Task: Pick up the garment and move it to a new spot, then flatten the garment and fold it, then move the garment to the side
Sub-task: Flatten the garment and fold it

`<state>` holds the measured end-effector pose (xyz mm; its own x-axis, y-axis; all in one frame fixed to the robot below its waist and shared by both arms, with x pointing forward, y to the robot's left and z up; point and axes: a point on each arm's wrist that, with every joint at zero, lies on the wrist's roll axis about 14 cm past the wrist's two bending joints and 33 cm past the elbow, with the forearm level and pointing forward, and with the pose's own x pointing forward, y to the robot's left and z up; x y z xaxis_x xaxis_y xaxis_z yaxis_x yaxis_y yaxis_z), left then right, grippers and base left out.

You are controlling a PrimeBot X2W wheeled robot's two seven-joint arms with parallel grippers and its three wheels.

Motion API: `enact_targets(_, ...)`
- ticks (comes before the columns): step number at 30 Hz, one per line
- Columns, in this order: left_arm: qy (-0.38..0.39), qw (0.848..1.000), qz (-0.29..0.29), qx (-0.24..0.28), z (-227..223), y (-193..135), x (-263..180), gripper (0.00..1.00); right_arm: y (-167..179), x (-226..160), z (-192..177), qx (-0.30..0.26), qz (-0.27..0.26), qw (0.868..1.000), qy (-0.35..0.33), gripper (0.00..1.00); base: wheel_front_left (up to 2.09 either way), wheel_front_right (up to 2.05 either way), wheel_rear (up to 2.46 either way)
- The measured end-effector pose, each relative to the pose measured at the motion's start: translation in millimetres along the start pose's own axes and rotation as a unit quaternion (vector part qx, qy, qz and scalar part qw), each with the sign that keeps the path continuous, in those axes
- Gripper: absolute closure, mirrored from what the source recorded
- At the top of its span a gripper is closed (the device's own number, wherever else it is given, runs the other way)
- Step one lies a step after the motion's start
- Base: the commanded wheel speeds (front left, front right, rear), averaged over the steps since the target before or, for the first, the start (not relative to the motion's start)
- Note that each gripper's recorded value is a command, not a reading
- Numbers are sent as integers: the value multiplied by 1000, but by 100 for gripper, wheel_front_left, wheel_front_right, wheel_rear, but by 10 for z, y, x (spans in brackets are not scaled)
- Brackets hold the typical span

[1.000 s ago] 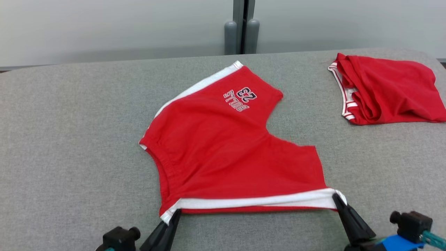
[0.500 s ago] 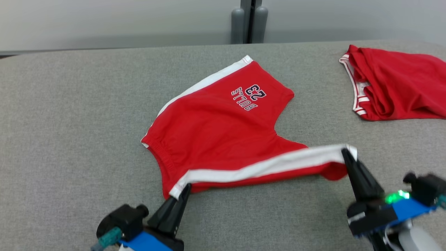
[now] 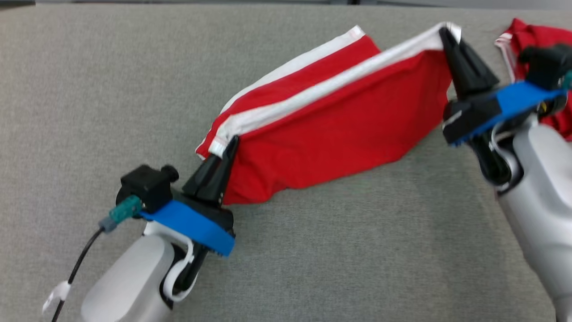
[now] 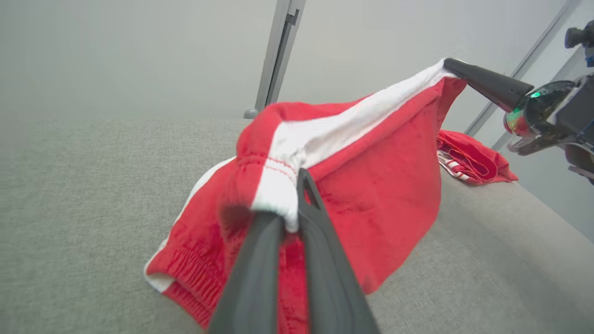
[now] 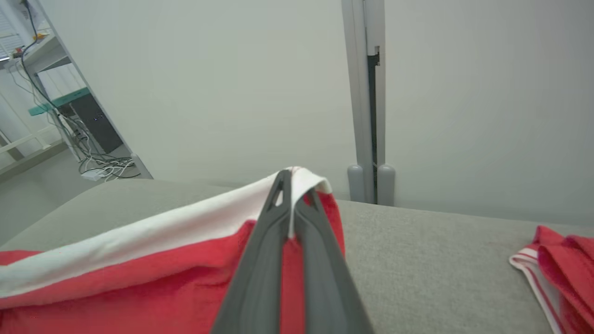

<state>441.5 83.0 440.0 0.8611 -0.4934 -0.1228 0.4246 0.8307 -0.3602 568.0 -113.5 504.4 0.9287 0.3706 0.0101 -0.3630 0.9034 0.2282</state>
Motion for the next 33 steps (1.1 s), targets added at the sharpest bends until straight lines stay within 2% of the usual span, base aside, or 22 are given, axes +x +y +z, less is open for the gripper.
enact_targets(7,11,999,43,-8,-109,393,181,100,17,664,-331,-15,8,998,55,100,0,0,0)
enact_targets(14,40,997,67,-6,-310,600,216,100,116,925,-813,-14,13,994,108,100,0,0,0)
enact_targets(15,41,997,68,-7,-316,607,222,59,132,937,-843,-14,14,994,110,73,0,0,0)
enact_targets(16,40,997,69,-8,-316,609,227,0,149,944,-854,-14,16,994,110,44,0,0,0)
enact_targets(17,40,997,69,-7,-315,604,230,0,163,941,-855,-15,17,994,109,2,0,0,0)
enact_targets(23,22,997,72,16,-188,585,145,0,100,837,-785,-31,12,993,109,0,0,0,0)
enact_targets(27,10,994,101,42,-116,630,-56,0,-4,690,-773,-59,9,991,118,0,0,0,0)
enact_targets(30,-16,989,138,51,31,710,-243,0,-114,566,-776,-71,1,990,126,0,0,0,0)
enact_targets(33,-61,977,193,72,319,866,-468,0,-185,447,-796,-85,-2,987,137,0,0,0,0)
